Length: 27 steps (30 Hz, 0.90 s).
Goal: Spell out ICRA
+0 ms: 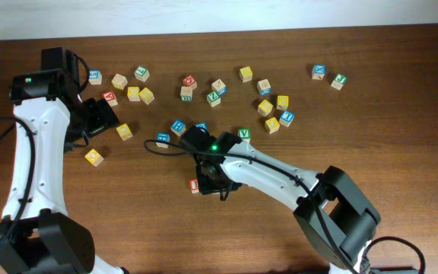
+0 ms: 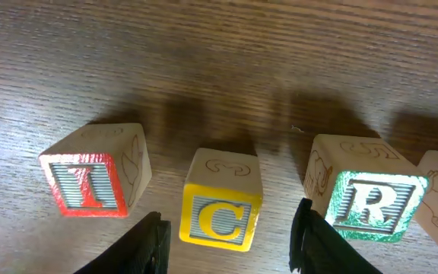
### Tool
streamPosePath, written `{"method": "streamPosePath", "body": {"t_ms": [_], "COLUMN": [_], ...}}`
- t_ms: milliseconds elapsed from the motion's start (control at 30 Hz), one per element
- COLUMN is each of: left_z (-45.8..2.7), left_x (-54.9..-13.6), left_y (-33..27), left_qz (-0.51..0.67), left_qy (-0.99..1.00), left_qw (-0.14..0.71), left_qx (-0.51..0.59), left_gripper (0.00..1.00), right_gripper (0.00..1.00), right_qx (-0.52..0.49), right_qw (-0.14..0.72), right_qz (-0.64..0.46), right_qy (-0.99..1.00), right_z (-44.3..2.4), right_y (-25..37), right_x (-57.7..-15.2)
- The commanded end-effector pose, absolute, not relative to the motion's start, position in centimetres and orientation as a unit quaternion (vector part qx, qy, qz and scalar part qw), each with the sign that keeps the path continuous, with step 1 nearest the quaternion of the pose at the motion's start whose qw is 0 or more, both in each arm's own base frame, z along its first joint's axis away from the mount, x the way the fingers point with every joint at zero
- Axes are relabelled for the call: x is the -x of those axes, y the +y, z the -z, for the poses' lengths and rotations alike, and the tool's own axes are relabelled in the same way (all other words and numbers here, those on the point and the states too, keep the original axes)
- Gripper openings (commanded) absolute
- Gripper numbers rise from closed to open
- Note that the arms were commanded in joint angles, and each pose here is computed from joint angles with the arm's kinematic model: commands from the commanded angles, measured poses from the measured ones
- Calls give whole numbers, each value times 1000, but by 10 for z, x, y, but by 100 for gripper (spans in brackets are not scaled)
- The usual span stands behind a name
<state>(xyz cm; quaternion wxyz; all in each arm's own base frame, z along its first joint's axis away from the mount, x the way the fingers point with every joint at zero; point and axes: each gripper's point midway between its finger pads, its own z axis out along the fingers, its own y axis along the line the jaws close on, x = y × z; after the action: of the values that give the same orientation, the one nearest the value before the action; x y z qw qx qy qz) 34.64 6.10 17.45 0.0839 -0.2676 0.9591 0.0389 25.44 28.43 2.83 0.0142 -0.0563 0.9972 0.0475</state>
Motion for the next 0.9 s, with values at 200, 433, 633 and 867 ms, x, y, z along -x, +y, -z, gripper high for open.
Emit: {"method": "streamPosePath", "body": {"t_ms": [200, 433, 633, 867], "left_z": [-175, -175, -175, -175], "left_x": [-346, -346, -346, -346], "left_y": [62, 62, 62, 62], "left_qz": [-37, -37, -37, -37], "left_qy": [958, 958, 958, 958], "left_qw": [84, 84, 84, 84], "left_qx": [270, 270, 271, 270], "left_gripper": [99, 99, 99, 99], "right_gripper": [38, 29, 24, 24], "right_qx": [53, 52, 51, 50], "right_qw": [0, 9, 25, 38], "right_qz": [-37, -44, -47, -29], "right_qy": [998, 998, 997, 998], "right_z": [-13, -8, -9, -8], "right_y": [283, 286, 288, 282], "right_x": [-249, -252, -259, -264]}}
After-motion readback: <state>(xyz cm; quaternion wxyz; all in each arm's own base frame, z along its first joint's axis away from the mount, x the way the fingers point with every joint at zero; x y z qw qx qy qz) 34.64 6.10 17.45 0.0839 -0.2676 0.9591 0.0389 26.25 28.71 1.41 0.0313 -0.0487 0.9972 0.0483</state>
